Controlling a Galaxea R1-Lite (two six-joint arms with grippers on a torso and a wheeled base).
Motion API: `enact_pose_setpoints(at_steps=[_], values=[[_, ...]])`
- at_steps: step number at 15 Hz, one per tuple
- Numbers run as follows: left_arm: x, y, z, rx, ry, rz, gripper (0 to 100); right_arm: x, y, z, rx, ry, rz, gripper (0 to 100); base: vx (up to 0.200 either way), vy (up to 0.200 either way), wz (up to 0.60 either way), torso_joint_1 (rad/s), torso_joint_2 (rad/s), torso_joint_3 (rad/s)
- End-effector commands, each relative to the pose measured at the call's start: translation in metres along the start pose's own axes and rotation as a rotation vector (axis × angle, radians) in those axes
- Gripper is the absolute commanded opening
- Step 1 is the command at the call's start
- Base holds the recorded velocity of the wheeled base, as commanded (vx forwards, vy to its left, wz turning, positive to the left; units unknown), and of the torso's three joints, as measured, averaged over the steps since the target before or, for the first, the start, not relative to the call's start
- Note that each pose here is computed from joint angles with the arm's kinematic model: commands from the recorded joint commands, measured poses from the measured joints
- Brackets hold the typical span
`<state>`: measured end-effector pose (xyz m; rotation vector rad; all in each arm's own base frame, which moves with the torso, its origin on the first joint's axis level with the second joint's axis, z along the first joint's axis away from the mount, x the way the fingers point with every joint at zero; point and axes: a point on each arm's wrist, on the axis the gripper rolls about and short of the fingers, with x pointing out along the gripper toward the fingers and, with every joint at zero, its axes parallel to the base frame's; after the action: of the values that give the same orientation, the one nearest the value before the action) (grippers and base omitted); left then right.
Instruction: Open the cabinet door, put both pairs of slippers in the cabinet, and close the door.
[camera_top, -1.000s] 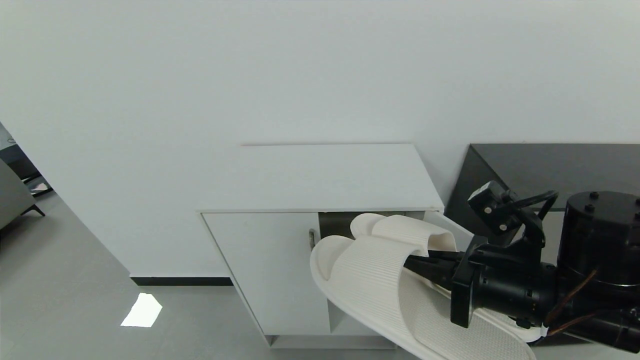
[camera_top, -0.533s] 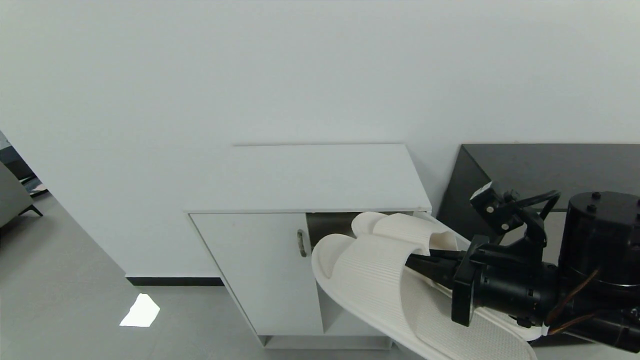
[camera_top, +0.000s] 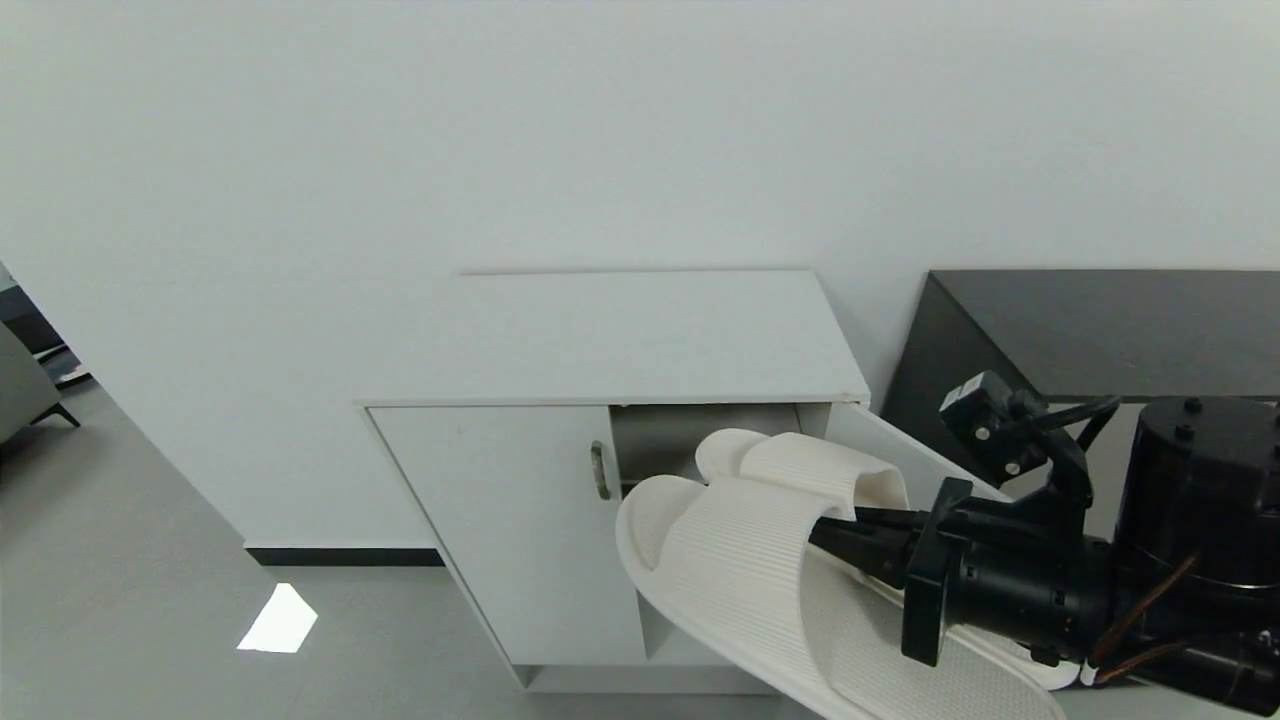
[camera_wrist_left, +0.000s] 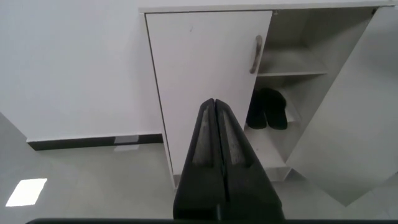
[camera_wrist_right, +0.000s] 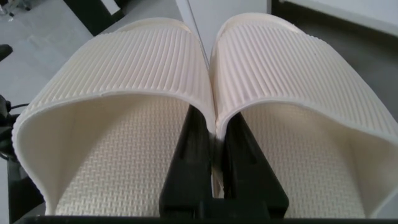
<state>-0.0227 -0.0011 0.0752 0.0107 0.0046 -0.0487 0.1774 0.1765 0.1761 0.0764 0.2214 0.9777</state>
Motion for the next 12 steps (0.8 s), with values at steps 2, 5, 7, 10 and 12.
enact_pose_setpoints(at_steps=[2, 5, 7, 10, 12], values=[[0.0001, 0.0000, 0.0000, 0.000, 0.001, 0.000, 0, 0.0008, -0.0003, -0.0017, 0.000, 0.002, 0.003, 0, 0.000, 0.000, 0.00, -0.215, 0.44, 0.249], [0.0001, 0.0000, 0.0000, 0.000, 0.001, 0.000, 0, 0.0006, 0.0006, -0.0015, -0.001, -0.008, 0.008, 0, 0.000, 0.000, 0.00, -0.253, 0.54, 0.289], [0.0001, 0.0000, 0.0000, 0.000, 0.001, 0.000, 0, 0.0002, 0.0005, -0.0024, -0.001, -0.006, 0.008, 0, 0.000, 0.000, 0.00, -0.249, 0.55, 0.305], [0.0001, 0.0000, 0.0000, 0.000, 0.001, 0.000, 0, -0.0001, 0.0014, -0.0025, -0.003, -0.007, 0.012, 0, 0.000, 0.000, 0.00, -0.237, 0.53, 0.295], [0.0001, 0.0000, 0.0000, -0.002, 0.001, -0.002, 0, -0.0007, 0.0019, -0.0035, -0.003, -0.004, 0.015, 0, 0.000, 0.000, 0.00, -0.229, 0.51, 0.281]])
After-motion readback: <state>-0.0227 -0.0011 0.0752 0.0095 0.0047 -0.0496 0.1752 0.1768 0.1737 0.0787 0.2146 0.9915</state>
